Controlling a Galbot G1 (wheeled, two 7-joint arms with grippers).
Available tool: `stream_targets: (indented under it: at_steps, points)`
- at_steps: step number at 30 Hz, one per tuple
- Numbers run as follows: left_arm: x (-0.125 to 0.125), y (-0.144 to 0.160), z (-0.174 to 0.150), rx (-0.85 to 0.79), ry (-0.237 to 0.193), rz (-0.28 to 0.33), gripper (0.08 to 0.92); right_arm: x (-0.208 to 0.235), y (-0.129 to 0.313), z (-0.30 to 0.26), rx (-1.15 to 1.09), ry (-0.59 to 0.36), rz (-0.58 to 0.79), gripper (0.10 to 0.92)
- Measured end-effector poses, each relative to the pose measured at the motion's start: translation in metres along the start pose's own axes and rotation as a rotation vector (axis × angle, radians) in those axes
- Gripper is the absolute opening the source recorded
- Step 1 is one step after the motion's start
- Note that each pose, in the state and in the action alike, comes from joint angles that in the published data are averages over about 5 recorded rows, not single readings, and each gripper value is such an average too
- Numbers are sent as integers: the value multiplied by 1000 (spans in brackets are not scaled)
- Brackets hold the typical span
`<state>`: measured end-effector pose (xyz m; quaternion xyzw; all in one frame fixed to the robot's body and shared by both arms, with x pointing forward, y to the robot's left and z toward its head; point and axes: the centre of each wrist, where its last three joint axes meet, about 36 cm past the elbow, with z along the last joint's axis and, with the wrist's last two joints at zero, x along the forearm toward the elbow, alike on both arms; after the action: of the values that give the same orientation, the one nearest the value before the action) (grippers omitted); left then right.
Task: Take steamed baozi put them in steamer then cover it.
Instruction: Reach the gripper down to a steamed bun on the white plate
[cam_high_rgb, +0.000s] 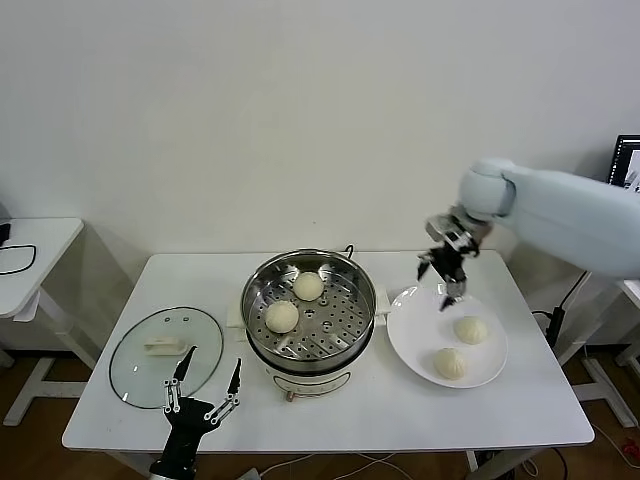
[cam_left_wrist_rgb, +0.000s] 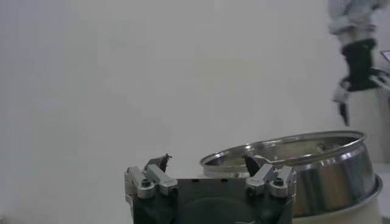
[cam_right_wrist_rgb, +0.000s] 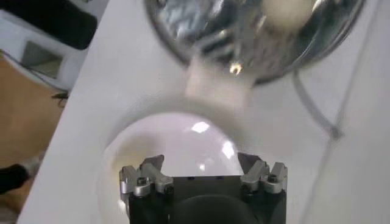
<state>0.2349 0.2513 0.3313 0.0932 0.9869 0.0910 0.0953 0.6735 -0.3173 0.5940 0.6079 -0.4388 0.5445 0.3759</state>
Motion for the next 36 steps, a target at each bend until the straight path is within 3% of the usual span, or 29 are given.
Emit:
stream_targets:
  at_steps: [17, 31, 36]
  points:
    - [4, 1, 6, -6, 16, 1, 823, -94, 34, 39, -48, -26, -101, 823]
    - [4, 3, 7, -10, 15, -3, 823, -123, 39, 39, -54, -23, -97, 821]
    - [4, 5, 7, -14, 14, -5, 823, -126, 41, 39, -54, -20, -90, 763]
